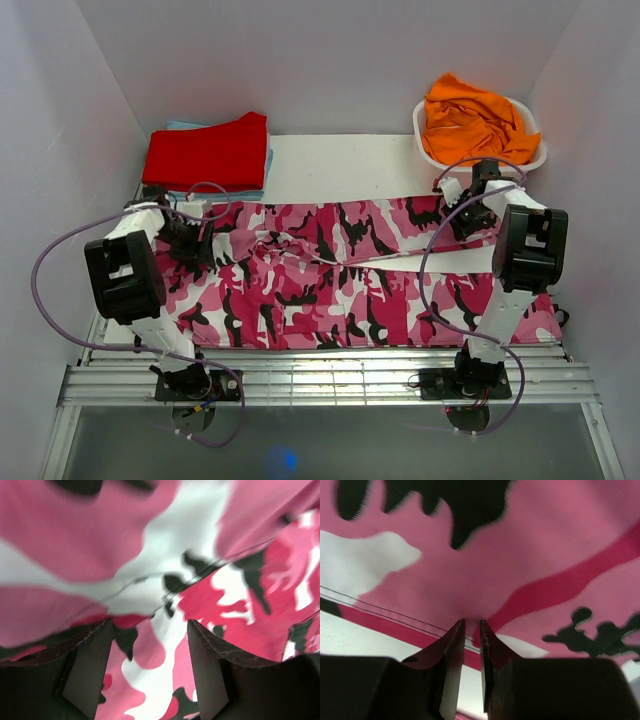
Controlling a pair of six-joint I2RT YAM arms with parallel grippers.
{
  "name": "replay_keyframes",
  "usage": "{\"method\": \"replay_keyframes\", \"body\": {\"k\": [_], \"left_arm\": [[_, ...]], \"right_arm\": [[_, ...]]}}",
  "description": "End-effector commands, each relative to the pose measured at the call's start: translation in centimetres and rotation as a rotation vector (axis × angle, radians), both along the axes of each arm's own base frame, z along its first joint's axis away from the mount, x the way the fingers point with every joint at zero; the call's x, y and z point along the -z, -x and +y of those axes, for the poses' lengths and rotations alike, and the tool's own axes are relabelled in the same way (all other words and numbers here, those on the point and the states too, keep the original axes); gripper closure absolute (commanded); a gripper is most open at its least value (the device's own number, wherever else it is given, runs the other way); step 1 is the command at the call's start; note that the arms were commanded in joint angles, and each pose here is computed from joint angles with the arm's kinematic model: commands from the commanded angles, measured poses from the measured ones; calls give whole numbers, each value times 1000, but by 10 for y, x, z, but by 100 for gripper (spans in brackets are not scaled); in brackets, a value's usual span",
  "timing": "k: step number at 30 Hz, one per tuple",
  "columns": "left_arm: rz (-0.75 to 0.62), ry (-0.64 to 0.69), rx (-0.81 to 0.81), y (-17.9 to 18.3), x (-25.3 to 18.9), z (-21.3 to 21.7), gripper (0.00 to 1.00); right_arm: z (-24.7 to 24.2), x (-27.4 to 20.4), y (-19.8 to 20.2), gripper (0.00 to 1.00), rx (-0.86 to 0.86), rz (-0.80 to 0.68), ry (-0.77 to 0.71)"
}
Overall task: Fold and stack the trousers
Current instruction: Flatten the trousers out
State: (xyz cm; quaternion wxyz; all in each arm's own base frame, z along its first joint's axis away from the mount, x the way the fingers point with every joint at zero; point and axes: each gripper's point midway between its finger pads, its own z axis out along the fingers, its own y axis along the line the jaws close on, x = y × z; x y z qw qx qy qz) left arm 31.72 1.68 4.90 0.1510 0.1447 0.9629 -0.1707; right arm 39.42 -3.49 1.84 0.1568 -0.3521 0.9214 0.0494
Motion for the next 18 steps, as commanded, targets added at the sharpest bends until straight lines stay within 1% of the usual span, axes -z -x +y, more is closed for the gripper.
{"method": "replay_keyframes", "body": {"k": [1, 2, 3, 5, 6, 9, 12, 14, 16, 17, 18], "left_arm": [[35, -60, -37, 17, 12, 29, 28], [62, -58, -48, 22, 21, 34, 28], [74, -69, -77, 26, 25, 47, 28], [78, -88, -86, 27, 33, 62, 30], [98, -88, -97, 32, 40, 70, 30], [104, -96, -59, 37, 48, 77, 32], [79, -71, 0, 38, 46, 71, 32], [50, -19, 54, 36, 38, 62, 32], [2, 23, 85, 29, 20, 55, 30], [-47, 97, 107, 23, 6, 42, 29], [-58, 147, 154, 27, -6, 33, 28]], "right_arm": [[-39, 21, 14, 78, 49, 12, 157], [-47, 25, 19, 79, 53, 23, 178], [-65, 31, 35, 80, 83, 63, 213], [-80, 35, 49, 82, 81, 94, 226], [-93, 38, 66, 82, 104, 122, 227], [-114, 40, 92, 82, 89, 160, 236], [-115, 39, 115, 82, 45, 186, 202], [-105, 35, 129, 82, 7, 198, 173], [-89, 24, 133, 78, -50, 178, 95], [-85, 15, 126, 76, -62, 152, 69], [-73, 4, 118, 72, -91, 113, 9]]}}
